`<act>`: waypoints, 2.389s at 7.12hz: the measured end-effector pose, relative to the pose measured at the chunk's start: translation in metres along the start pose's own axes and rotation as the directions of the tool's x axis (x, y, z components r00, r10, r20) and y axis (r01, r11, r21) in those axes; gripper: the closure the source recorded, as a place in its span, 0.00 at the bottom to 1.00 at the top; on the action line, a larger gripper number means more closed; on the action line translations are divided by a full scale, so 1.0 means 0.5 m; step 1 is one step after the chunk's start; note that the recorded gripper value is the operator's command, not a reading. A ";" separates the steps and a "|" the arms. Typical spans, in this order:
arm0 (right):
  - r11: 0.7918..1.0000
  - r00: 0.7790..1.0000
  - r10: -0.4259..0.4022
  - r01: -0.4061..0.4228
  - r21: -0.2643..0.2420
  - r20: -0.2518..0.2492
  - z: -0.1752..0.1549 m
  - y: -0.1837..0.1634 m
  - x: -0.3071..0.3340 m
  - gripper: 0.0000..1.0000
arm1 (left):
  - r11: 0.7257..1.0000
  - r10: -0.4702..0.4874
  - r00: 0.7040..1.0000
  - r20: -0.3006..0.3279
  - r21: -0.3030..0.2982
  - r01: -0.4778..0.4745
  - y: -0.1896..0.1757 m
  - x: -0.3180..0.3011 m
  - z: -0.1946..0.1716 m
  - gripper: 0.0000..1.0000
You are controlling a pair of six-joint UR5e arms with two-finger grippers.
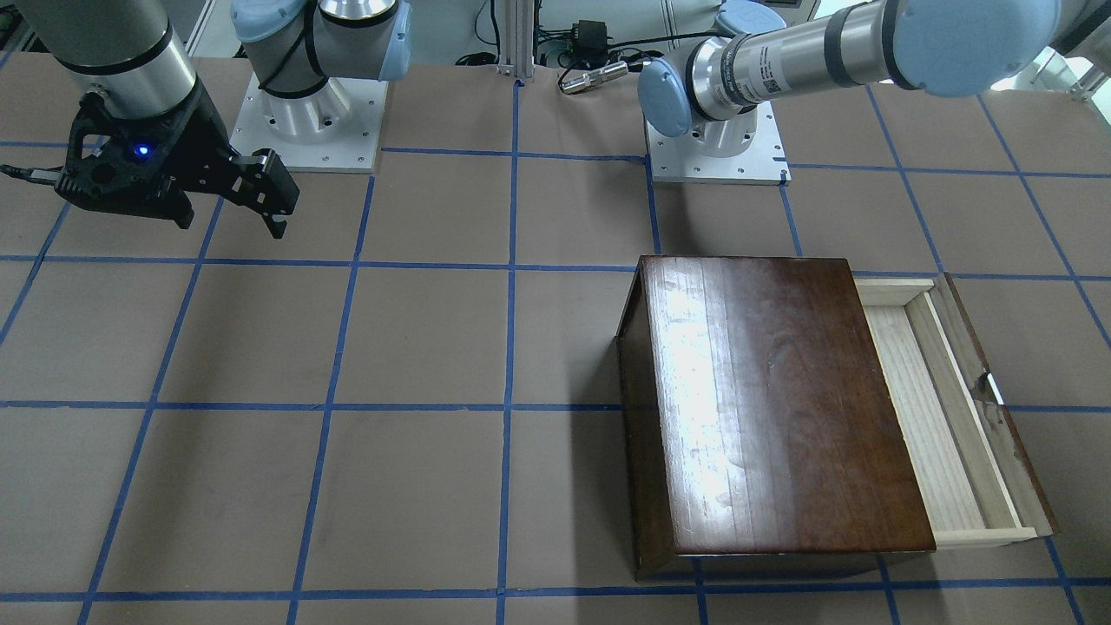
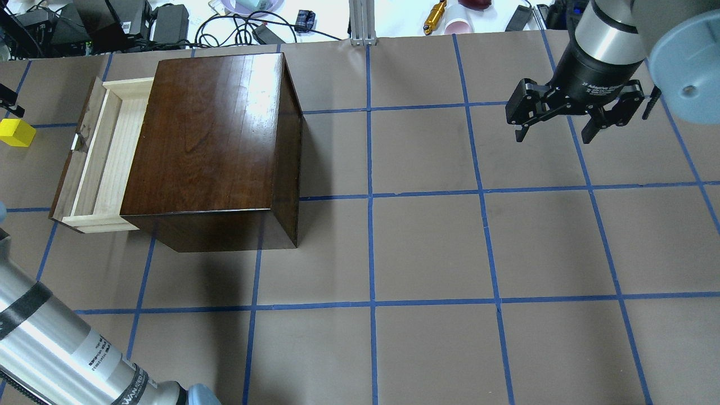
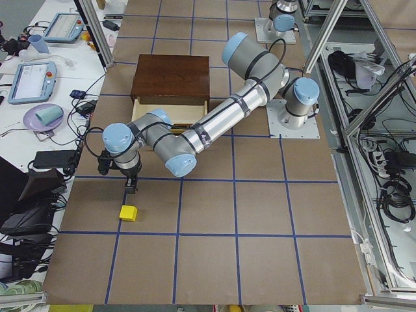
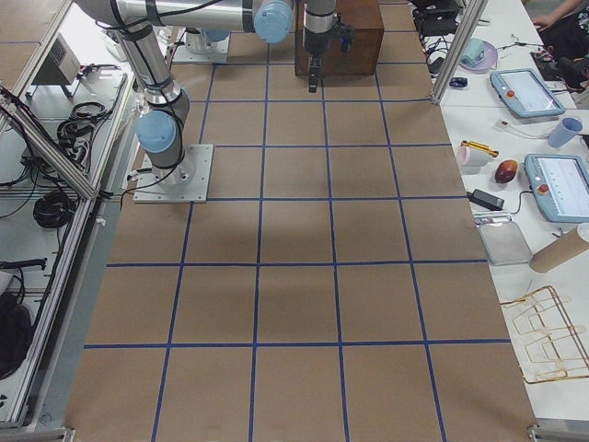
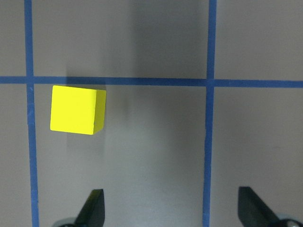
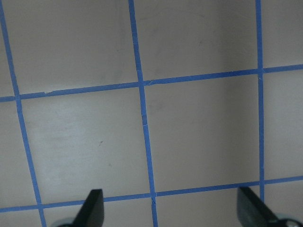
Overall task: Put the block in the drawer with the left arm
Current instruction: 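Lower the left gripper and grasp the yellow cube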
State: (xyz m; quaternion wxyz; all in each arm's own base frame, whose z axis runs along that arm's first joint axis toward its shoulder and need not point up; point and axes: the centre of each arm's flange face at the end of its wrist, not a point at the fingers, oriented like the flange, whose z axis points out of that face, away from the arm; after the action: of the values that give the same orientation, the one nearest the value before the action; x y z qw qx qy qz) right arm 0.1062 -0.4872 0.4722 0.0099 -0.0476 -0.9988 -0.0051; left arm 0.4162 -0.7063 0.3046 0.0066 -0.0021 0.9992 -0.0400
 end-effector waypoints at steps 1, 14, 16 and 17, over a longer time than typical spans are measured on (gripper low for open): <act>1.000 1.000 0.000 0.000 0.000 0.000 0.000 0.000 0.000 0.00 | 1.000 0.024 1.000 0.014 0.017 -0.024 -0.015 -0.015 0.026 0.00; 1.000 1.000 0.000 0.000 0.000 0.000 0.000 0.000 0.000 0.00 | 0.996 0.071 0.996 0.052 0.045 -0.073 -0.055 -0.124 0.158 0.00; 1.000 1.000 0.000 0.000 0.000 0.000 0.000 0.000 0.000 0.00 | 0.995 0.086 0.994 0.060 0.051 -0.089 -0.045 -0.147 0.163 0.00; 1.000 1.000 0.000 0.000 0.000 0.000 0.000 0.000 0.000 0.00 | 0.992 0.104 0.992 0.066 0.061 -0.108 -0.043 -0.158 0.172 0.00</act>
State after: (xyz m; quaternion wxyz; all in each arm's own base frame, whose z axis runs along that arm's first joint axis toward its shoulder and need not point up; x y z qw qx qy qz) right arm 0.1063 -0.4872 0.4722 0.0099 -0.0475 -0.9988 -0.0051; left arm 0.4962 -0.7345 0.2214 0.0403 0.0502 0.9954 -0.0715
